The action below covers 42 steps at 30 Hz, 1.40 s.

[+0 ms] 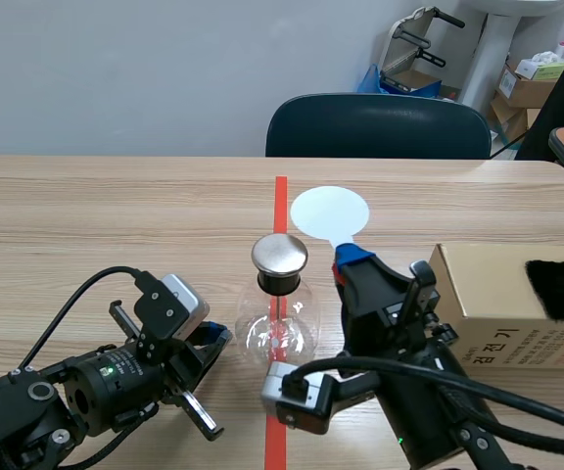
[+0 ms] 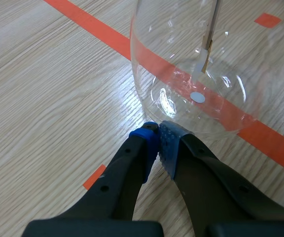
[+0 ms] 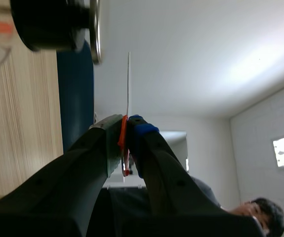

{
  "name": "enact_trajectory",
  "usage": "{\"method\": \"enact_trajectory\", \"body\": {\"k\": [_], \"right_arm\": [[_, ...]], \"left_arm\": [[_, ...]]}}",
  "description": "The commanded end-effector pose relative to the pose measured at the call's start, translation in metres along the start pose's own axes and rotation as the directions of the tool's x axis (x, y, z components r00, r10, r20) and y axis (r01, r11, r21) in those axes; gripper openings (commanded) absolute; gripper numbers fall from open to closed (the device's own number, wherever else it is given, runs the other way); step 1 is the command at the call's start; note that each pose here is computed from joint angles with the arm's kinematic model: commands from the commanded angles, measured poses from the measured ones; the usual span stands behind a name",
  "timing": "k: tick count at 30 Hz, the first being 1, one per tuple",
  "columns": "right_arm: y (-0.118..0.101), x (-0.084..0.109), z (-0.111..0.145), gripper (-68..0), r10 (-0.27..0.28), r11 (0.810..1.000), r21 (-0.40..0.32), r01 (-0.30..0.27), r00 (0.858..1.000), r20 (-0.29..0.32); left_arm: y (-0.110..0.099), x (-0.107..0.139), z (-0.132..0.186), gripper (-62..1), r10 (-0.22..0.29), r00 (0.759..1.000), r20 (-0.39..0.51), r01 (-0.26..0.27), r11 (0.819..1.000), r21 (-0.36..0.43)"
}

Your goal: Do the electroscope experiment

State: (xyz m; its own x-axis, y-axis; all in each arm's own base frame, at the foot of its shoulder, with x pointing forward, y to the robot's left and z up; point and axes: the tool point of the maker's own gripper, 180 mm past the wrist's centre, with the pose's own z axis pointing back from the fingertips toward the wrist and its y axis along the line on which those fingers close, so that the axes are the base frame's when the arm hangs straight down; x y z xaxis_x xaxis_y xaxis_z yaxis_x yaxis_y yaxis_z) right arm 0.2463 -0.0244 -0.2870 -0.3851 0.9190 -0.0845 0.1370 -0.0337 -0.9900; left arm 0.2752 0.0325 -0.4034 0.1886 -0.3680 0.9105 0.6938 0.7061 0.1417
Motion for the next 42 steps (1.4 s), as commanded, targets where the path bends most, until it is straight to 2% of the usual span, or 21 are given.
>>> {"method": "enact_trajectory", "body": {"k": [1,6,10,42], "right_arm": [[-0.01,-0.012,-0.005,-66.3,0.004,0.999,-0.037,-0.006,0.999,-0.048],[-0.01,-0.038,-0.001,-66.2,-0.002,0.999,-0.037,-0.006,0.981,-0.195],[-0.01,-0.048,0.001,-66.2,-0.004,0.999,-0.037,-0.006,0.968,-0.25],[-0.01,-0.048,0.001,-66.2,-0.003,0.999,-0.037,-0.006,0.969,-0.248]], "left_arm": [[0.0,0.012,-0.003,-57.3,0.003,0.999,0.038,-0.003,1.0,0.004],[0.0,0.012,-0.003,-57.3,0.003,0.999,0.039,-0.003,1.0,0.004],[0.0,0.012,-0.003,-57.3,0.003,0.999,0.038,-0.003,1.0,0.004],[0.0,0.012,-0.003,-57.3,0.003,0.999,0.039,-0.003,1.0,0.003]]}}
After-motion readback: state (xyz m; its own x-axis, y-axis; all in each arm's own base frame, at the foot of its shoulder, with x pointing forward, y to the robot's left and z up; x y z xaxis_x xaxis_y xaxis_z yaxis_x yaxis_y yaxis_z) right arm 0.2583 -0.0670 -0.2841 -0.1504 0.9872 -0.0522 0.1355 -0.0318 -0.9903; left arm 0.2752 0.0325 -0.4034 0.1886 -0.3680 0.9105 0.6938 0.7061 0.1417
